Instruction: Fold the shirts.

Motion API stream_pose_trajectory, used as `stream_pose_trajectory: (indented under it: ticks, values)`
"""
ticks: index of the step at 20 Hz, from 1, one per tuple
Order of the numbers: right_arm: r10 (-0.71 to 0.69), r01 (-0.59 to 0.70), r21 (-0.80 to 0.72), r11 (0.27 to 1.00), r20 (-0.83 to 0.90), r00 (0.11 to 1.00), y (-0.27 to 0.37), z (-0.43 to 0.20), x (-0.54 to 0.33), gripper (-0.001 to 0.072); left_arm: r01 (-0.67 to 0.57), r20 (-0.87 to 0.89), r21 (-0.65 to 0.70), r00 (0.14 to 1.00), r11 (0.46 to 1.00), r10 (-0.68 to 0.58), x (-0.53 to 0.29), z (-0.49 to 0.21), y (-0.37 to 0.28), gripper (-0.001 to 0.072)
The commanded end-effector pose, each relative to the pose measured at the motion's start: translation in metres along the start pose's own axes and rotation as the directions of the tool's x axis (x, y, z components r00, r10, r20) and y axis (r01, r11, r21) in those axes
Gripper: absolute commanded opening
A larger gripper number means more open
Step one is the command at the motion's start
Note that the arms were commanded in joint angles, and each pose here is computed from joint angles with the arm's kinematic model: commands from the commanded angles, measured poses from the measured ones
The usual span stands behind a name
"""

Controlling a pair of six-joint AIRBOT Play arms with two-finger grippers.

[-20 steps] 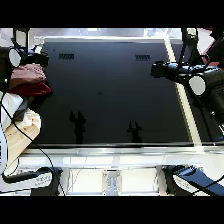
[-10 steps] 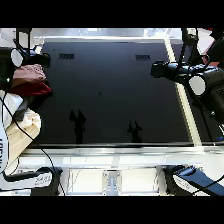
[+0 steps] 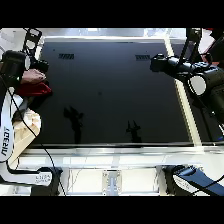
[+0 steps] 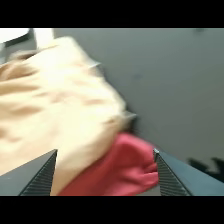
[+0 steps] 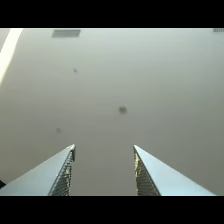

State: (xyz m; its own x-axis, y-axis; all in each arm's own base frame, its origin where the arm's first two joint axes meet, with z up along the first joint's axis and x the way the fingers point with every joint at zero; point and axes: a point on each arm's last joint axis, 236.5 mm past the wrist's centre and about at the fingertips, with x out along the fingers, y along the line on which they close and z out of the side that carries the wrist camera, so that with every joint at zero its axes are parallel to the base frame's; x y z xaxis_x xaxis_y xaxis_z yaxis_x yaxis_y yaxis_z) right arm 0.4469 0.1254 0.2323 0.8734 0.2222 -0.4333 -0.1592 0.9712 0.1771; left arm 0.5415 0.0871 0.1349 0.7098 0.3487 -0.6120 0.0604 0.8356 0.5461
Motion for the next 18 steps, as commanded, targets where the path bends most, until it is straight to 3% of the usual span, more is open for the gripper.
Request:
stream_pose_trajectory:
  ticks: [1, 7, 12, 14, 18]
  values:
    - [0.021, -0.022, 0.013, 1.000, 0.045, 0.999, 0.005, 0.011, 0.000, 0.0423, -0.135, -0.106, -0.005, 0.985, 0.991, 0.133, 0.016, -0.037, 0.046, 0.0702]
    - [0.041, -0.042, 0.041, 0.998, 0.032, 0.999, 0.010, 0.008, 0.000, 0.0423, -0.180, -0.374, -0.214, 0.923, 0.960, 0.090, 0.024, -0.140, 0.092, 0.0702]
    - [0.056, -0.057, 0.063, 0.996, 0.023, 0.998, 0.013, 0.005, 0.000, 0.0423, -0.215, -0.387, -0.296, 0.918, 0.931, 0.089, 0.040, -0.167, 0.114, 0.0703]
    - [0.064, -0.065, 0.075, 0.995, 0.018, 0.998, 0.015, 0.004, 0.000, 0.0423, -0.255, -0.418, -0.389, 0.905, 0.885, 0.077, 0.051, -0.183, 0.113, 0.0703]
    - [0.061, -0.061, 0.076, 0.995, -0.001, 0.998, 0.014, 0.000, 0.000, 0.0423, -0.315, -0.536, -0.336, 0.839, 0.888, 0.095, 0.045, -0.215, 0.116, 0.0703]
